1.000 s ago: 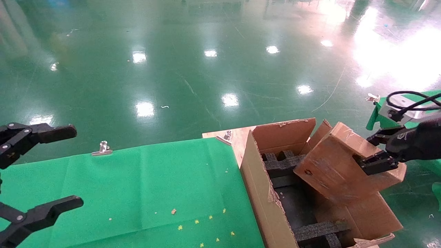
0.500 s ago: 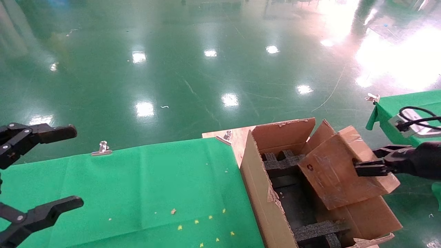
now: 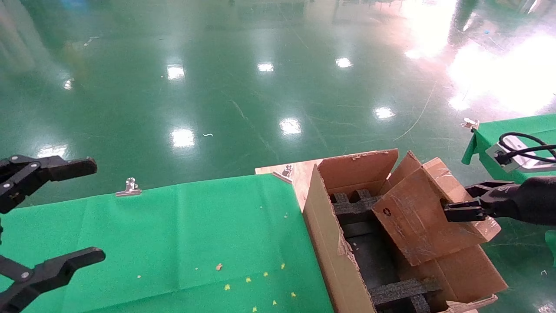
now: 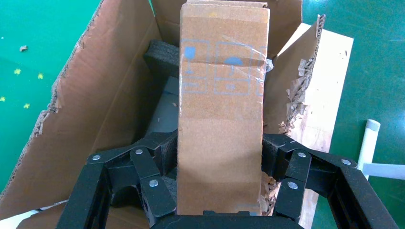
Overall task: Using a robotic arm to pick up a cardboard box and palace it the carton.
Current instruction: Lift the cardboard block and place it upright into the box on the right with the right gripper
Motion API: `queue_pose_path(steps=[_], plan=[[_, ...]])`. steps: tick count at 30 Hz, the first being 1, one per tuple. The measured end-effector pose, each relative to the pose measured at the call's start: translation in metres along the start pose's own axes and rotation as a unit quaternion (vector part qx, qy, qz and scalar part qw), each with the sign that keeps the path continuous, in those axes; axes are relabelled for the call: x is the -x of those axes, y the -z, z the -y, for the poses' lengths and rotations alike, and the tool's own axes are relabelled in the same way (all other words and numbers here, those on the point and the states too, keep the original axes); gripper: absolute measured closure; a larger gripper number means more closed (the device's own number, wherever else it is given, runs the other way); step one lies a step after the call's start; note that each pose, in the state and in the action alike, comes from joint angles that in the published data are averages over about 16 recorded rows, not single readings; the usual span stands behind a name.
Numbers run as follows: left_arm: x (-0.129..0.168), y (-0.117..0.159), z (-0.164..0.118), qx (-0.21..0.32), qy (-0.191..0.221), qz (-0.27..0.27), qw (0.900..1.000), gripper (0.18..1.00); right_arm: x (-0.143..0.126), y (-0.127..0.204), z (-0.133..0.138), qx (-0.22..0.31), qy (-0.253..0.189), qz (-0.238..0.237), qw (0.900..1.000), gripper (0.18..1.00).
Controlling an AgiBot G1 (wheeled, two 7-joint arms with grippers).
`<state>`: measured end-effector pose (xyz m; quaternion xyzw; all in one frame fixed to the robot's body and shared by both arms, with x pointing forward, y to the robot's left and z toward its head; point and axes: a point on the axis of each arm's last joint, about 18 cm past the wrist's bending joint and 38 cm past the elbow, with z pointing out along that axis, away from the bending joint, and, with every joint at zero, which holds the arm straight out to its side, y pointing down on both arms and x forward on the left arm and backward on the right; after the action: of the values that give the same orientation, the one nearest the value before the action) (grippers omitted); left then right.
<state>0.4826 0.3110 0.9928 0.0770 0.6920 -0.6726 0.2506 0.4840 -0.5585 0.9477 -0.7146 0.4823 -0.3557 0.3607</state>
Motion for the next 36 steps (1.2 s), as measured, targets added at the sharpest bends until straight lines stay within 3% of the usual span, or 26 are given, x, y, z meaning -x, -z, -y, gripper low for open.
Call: queue_pose_path(steps=[19,36], plan=[[0.000,0.000,0.000,0.000,0.000,0.000,1.0000,0.184,-0.014,-0.029,0.000,0.050,-0.099,-0.074,0.991,0.882],[0.000,0.000,0.000,0.000,0.000,0.000,1.0000,0.184,-0.004,-0.067,-0.008,0.096,-0.113,-0.105,0.983,0.883]])
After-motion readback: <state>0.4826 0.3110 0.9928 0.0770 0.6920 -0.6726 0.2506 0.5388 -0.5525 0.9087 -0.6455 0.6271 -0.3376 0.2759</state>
